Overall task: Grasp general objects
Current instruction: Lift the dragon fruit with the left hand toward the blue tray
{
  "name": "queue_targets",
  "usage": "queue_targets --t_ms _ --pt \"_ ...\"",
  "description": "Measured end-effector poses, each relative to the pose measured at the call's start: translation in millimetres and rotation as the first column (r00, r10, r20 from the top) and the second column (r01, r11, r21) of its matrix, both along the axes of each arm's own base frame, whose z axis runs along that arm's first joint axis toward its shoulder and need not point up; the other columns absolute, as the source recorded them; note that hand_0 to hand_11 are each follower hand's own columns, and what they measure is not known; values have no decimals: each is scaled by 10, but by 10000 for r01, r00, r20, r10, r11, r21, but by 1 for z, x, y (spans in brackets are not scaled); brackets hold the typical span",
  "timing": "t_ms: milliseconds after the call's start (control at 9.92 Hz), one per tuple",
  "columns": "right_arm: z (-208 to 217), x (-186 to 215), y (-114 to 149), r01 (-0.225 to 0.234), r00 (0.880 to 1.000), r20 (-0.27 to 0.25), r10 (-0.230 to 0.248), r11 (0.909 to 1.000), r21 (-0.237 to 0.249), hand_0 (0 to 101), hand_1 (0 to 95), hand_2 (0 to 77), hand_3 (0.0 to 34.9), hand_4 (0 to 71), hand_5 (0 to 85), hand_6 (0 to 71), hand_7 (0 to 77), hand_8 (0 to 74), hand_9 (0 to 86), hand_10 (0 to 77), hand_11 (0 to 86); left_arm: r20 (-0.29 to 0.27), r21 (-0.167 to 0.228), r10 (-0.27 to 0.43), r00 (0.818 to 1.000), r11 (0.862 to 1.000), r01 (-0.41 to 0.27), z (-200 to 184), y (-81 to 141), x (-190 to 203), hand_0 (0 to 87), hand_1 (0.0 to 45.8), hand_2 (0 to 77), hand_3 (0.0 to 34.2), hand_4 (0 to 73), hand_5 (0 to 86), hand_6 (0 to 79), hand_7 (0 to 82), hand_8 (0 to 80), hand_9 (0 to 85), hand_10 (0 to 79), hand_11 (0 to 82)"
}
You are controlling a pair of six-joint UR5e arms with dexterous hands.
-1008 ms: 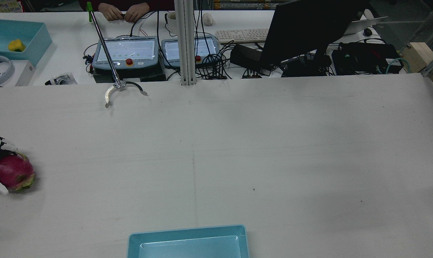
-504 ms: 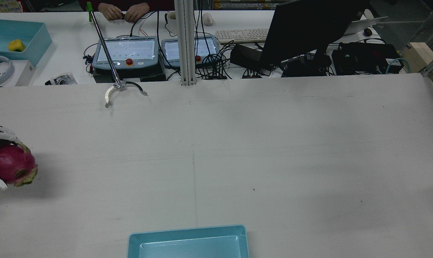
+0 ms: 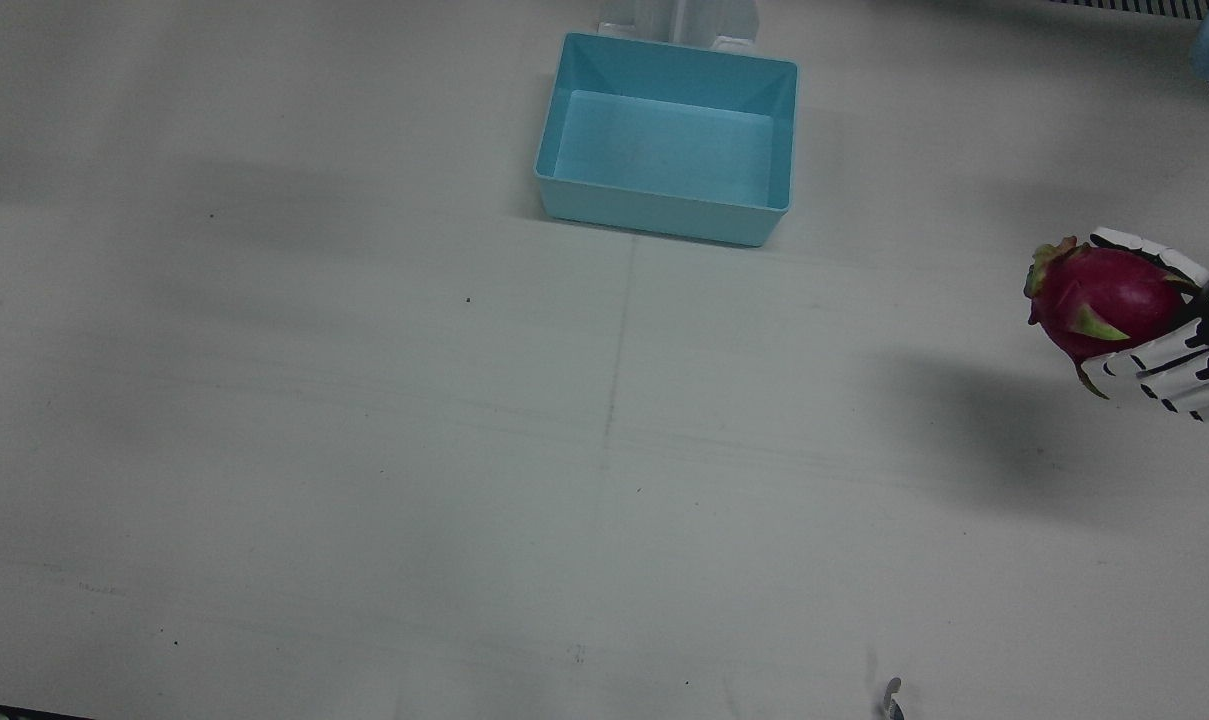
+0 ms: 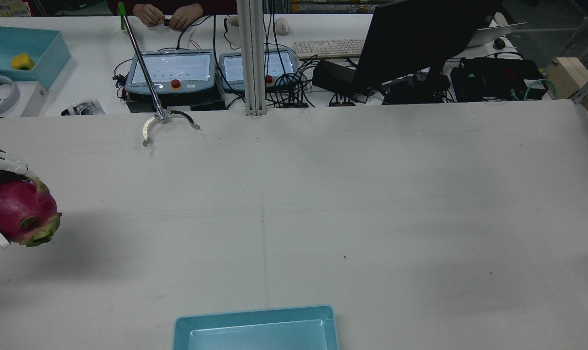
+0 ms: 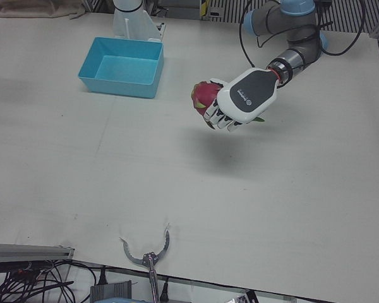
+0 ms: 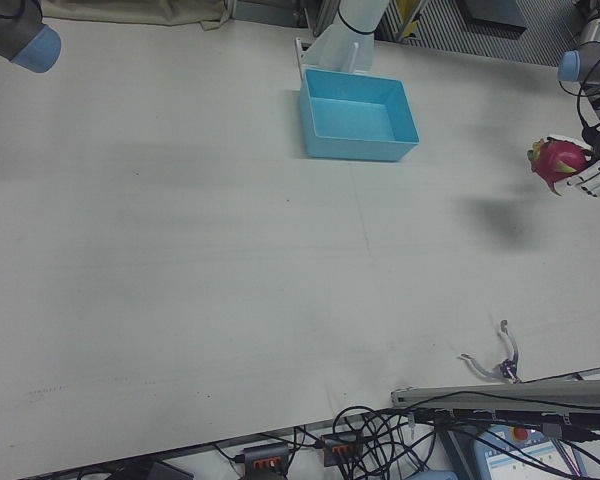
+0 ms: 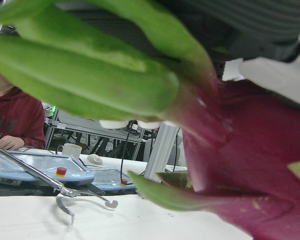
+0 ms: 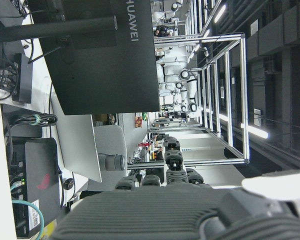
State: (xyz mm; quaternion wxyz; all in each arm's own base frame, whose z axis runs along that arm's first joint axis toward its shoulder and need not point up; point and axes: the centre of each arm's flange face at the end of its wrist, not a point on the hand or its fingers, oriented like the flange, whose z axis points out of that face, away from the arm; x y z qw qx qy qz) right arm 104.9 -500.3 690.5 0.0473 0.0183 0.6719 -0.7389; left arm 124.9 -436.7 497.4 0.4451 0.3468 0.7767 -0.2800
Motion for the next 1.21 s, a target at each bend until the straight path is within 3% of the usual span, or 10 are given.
queue_targets --t_ms 202,504,605,807,1109,1210 --pt "0 0 0 0 10000 0 0 10000 0 1 49 16 0 0 0 0 0 0 16 0 11 -898 -218 491 9948 9984 -512 -17 3 -1 376 0 158 0 556 273 698 704 704 704 736 704" --pt "0 0 0 0 10000 0 0 10000 0 0 49 16 0 0 0 0 0 0 16 0 11 -2417 -386 1338 9611 9883 -1473 -36 6 1 409 0 158 0 556 273 698 704 704 704 709 704" --pt "0 0 0 0 10000 0 0 10000 0 0 49 16 0 0 0 0 0 0 16 0 11 -3025 -351 1782 9363 9796 -1978 -41 7 7 433 0 158 0 556 273 698 709 704 704 704 704" --pt "0 0 0 0 10000 0 0 10000 0 0 49 16 0 0 0 0 0 0 16 0 11 -4118 -65 2749 8688 9525 -3045 -52 12 24 433 0 158 0 556 273 698 747 704 704 704 704" --pt "0 0 0 0 10000 0 0 10000 0 0 49 16 0 0 0 0 0 0 16 0 11 -4845 561 3932 7814 9054 -4208 -71 28 62 448 0 158 0 556 273 709 764 704 704 704 709" --pt "0 0 0 0 10000 0 0 10000 0 1 49 16 0 0 0 0 0 0 16 0 11 -4985 746 4215 7575 8914 -4470 -78 36 74 458 0 158 0 556 273 753 764 704 704 704 720"
